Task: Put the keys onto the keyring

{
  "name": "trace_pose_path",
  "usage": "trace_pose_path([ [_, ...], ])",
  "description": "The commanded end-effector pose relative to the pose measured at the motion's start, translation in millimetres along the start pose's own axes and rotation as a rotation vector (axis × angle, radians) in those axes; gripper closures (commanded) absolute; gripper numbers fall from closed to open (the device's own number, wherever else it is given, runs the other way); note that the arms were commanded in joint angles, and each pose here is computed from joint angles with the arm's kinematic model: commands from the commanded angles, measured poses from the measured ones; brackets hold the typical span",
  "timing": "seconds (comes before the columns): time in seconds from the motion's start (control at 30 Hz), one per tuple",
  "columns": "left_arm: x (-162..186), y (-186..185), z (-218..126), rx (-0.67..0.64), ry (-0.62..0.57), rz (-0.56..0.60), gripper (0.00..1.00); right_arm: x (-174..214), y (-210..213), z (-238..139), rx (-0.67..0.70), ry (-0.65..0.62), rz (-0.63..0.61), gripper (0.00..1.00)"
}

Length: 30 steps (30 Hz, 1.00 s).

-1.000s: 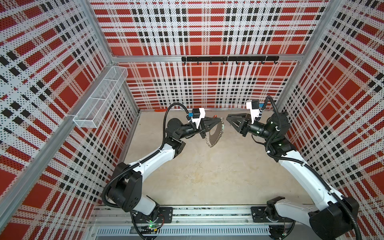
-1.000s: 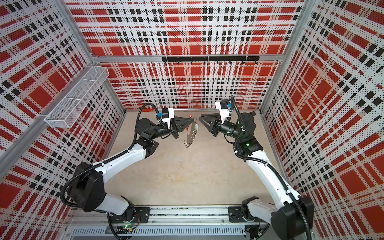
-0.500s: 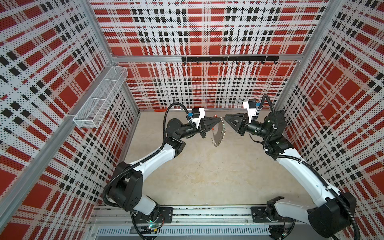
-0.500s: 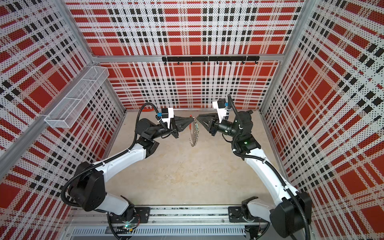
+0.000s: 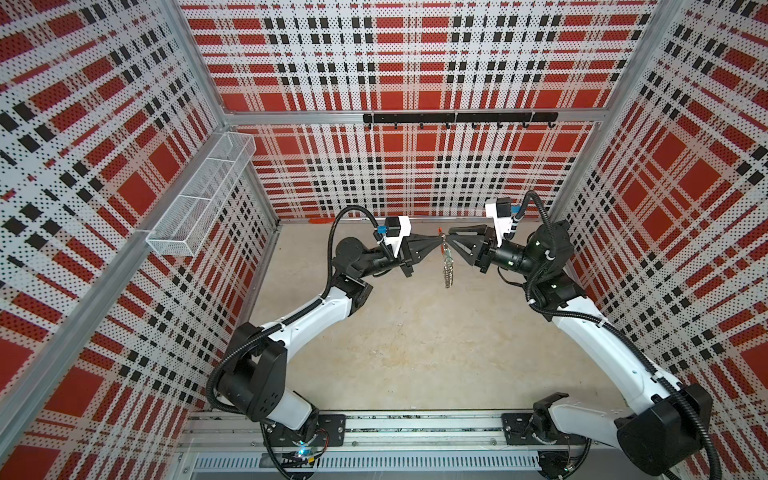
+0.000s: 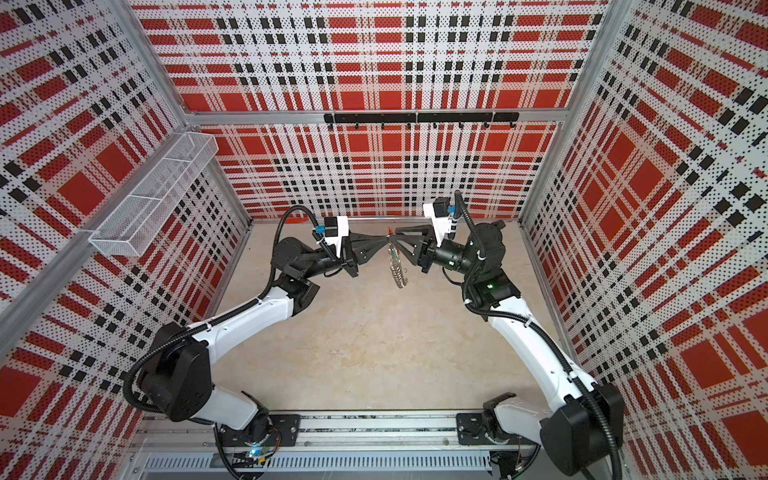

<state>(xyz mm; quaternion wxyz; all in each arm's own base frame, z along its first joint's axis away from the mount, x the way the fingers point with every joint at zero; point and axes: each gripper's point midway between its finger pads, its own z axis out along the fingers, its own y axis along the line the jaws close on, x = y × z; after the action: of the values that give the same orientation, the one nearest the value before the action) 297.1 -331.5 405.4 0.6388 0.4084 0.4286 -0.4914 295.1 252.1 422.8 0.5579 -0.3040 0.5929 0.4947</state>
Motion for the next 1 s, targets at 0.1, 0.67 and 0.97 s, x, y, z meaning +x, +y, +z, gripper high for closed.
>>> trace_pose_path([
  [0.1,-14.8,-3.8,4.3,0.022,-0.033,0.029,1.00,-4.8,8.4,0.6,-0.036,-0.014,-0.034,0.71],
  [0.67,-20.0,-3.0,0.9,0.019,-0.038,0.034,1.00,1.1,-5.4,-2.6,0.013,0.017,-0.024,0.67],
  [0.97,-21.7,-3.4,-0.5,0.018,-0.039,0.037,1.00,8.3,-7.8,-0.9,0.002,0.026,-0.008,0.74],
])
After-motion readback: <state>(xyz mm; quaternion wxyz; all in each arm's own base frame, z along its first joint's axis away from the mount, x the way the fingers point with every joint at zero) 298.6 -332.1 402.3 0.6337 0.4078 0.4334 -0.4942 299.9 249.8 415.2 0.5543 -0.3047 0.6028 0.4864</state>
